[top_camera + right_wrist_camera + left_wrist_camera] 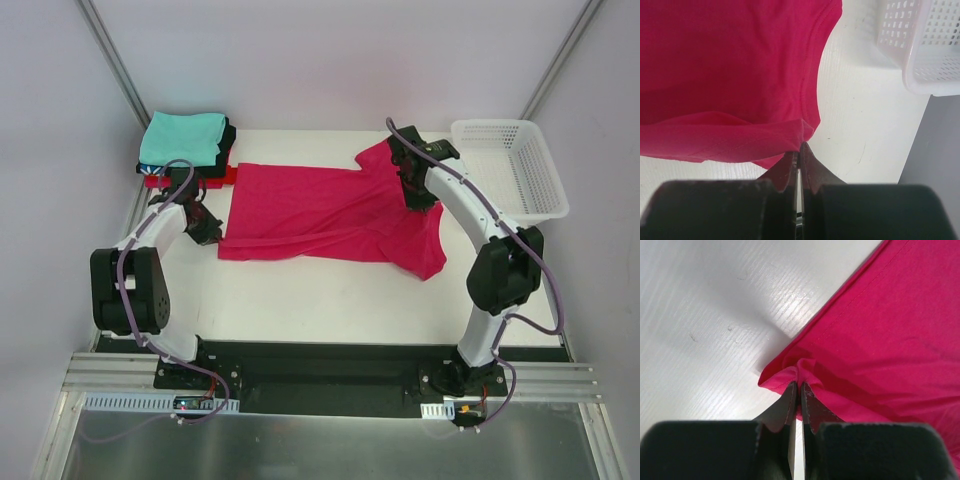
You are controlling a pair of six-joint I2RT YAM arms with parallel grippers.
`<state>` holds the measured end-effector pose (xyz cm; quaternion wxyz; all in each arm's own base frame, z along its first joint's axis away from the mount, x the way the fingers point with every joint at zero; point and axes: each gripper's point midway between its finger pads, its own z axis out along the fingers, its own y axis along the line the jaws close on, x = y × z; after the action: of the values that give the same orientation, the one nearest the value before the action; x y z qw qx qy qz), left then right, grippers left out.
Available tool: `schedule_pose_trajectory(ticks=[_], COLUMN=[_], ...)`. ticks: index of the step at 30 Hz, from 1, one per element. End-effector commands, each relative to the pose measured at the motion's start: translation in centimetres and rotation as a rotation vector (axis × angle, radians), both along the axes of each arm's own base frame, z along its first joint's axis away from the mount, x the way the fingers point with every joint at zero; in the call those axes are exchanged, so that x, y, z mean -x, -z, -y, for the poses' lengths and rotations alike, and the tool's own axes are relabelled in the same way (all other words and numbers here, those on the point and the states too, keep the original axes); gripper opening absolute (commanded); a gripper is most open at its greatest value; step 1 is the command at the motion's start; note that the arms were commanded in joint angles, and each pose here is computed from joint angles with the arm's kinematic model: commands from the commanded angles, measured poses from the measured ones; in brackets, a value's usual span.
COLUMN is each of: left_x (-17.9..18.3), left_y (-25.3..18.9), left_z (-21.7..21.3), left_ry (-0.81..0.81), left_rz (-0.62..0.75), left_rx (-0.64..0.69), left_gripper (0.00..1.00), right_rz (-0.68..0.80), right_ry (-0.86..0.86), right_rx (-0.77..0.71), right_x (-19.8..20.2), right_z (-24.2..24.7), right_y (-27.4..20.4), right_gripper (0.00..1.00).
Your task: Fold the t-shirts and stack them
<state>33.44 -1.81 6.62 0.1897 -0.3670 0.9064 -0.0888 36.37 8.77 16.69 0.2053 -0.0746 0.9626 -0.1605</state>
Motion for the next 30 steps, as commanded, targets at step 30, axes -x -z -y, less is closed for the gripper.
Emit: schedule_pose_trajectory(ticks=[30], left_x=[-6.8], left_y=[0.6], left_z=[1.1], left_ry=[0.042], left_rz=[0.006], left_rx=[-0.023], left_gripper=[0.00], right_rz=[-0.103], right_ry=[-0.013], right_rx=[-0.011], right_x=[-5.6], right_z=[-1.2], right_y=[5.0], right_gripper=[0.01])
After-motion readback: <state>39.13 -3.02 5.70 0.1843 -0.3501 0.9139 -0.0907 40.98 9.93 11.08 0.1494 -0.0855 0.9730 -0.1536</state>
